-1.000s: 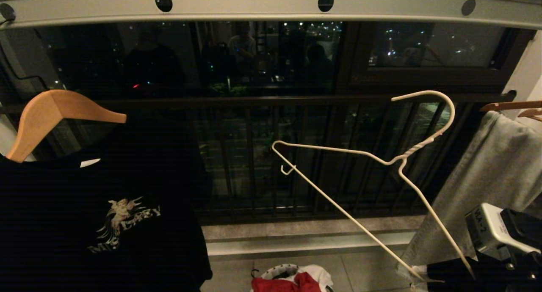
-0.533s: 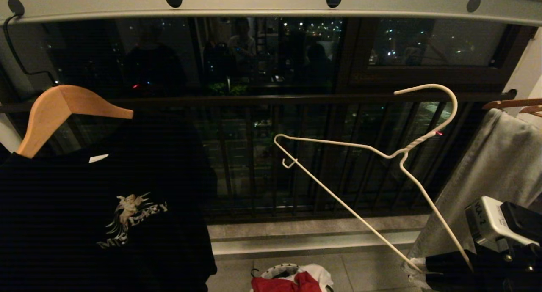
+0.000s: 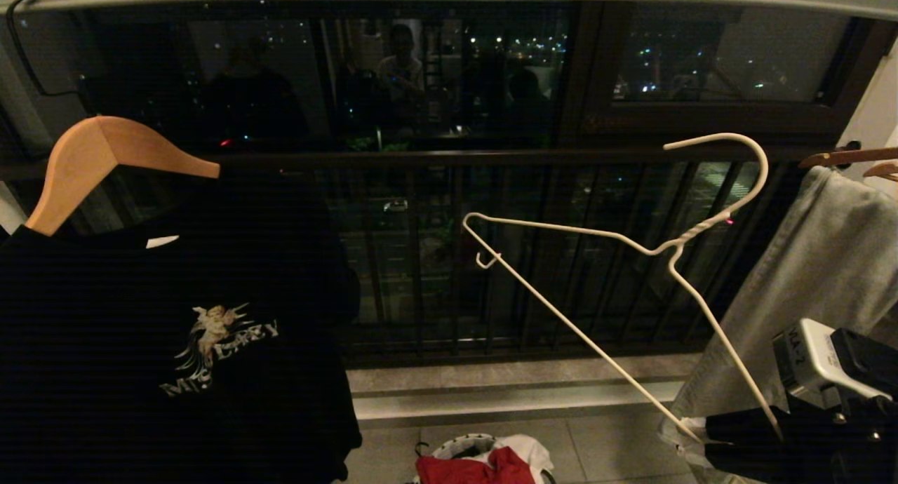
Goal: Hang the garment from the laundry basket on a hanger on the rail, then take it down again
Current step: Pick up clothes from the basket
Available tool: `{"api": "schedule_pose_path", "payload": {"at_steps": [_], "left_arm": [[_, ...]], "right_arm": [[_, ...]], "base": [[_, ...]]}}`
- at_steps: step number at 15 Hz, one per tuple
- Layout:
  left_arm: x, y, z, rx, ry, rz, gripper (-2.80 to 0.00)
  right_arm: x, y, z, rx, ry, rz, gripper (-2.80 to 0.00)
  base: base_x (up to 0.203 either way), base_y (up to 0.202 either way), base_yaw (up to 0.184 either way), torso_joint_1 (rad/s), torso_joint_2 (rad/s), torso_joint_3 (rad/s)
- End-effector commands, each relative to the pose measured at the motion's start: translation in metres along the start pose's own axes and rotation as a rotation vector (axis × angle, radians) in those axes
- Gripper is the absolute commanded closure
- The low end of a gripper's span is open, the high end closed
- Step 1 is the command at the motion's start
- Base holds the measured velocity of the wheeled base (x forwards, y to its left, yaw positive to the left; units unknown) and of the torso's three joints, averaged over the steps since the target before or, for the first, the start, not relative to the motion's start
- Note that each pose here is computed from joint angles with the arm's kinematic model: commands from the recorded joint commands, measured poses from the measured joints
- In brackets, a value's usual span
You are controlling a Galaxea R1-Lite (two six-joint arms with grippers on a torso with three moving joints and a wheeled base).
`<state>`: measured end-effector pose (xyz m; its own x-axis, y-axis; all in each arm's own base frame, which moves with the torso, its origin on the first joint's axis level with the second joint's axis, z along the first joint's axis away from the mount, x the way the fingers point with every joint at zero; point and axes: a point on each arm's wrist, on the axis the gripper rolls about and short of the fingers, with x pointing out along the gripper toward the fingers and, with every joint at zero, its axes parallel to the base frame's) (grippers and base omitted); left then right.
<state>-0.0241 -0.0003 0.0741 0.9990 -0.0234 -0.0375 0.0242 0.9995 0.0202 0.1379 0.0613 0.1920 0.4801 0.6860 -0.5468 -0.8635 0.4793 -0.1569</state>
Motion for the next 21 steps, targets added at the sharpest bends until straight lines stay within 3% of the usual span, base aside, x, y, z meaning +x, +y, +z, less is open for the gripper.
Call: {"api": "schedule_pose_path", "payload": {"at_steps": [1,21], "left_arm": [[-0.0001,0.0,0.0001,0.0,-0.001,0.0,0.0],[-0.0001,0.0,0.0001,0.0,-0.001,0.0,0.0]], "right_arm": [[0.0004,0.0002,-0.0005,-0.002,0.001,0.005,0.0],[0.0054,0.001,-0.0071,-0.032,0.027,0.02,0.0]], "base": [[0.0,0.0,0.0,-0.123,0.27,0.142],[0.0,0.0,0.0,-0.147,0.33,0.177]]}}
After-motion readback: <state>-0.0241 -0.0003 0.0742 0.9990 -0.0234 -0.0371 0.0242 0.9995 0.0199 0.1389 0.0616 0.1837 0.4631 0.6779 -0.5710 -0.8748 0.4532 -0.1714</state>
